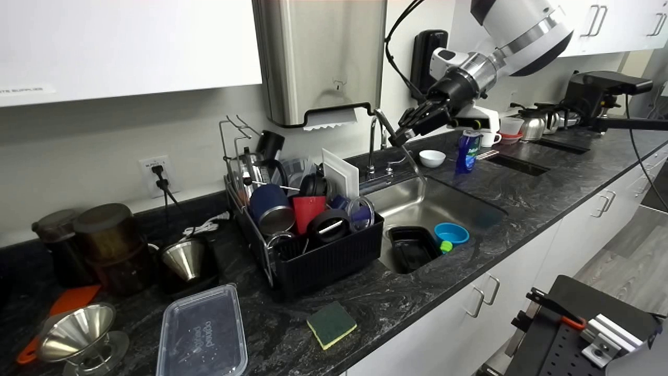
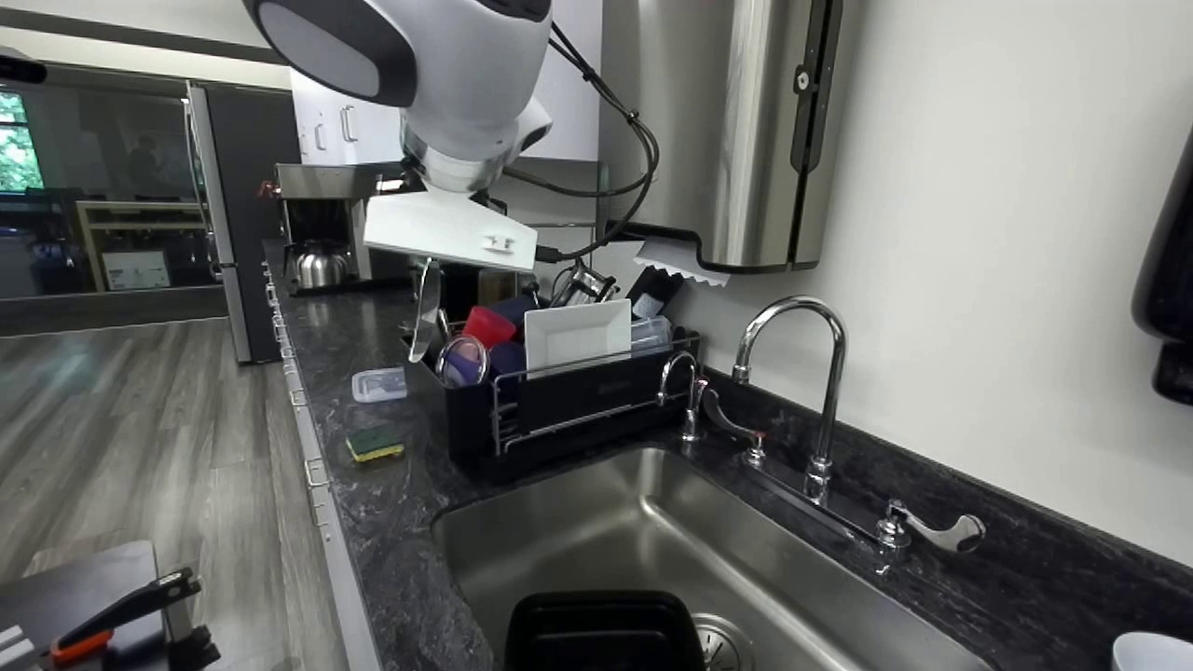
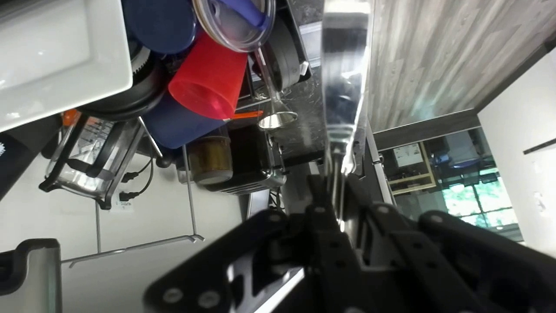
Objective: Put the knife in the sink on the dish rack
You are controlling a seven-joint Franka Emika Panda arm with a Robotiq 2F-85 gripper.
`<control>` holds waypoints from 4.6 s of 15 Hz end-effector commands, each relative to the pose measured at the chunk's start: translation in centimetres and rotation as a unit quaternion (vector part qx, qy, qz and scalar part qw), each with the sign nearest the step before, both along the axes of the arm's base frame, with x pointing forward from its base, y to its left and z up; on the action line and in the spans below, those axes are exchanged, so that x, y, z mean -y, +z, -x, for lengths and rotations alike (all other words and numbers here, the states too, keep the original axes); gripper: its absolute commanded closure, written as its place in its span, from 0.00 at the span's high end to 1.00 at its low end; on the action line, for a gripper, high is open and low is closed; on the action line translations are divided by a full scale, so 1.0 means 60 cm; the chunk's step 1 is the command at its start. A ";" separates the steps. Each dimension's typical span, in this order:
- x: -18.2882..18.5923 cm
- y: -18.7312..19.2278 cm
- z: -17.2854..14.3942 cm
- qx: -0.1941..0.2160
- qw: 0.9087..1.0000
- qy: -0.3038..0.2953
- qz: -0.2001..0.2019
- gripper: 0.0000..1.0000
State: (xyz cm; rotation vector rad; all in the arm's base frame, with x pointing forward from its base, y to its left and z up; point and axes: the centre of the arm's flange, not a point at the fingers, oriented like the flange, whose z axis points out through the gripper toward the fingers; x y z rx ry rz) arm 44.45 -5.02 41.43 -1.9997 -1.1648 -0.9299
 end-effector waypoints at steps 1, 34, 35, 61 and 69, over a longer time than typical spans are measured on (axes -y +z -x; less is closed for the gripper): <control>-0.038 0.002 0.012 0.045 0.999 -0.021 0.021 0.04; -0.115 0.047 0.007 0.079 0.996 -0.023 0.043 0.04; -0.123 0.046 0.006 0.082 0.995 -0.023 0.041 0.04; -0.393 -0.014 -0.016 0.140 0.986 -0.079 0.046 0.04; -0.447 -0.031 -0.037 0.150 0.987 -0.056 -0.012 0.04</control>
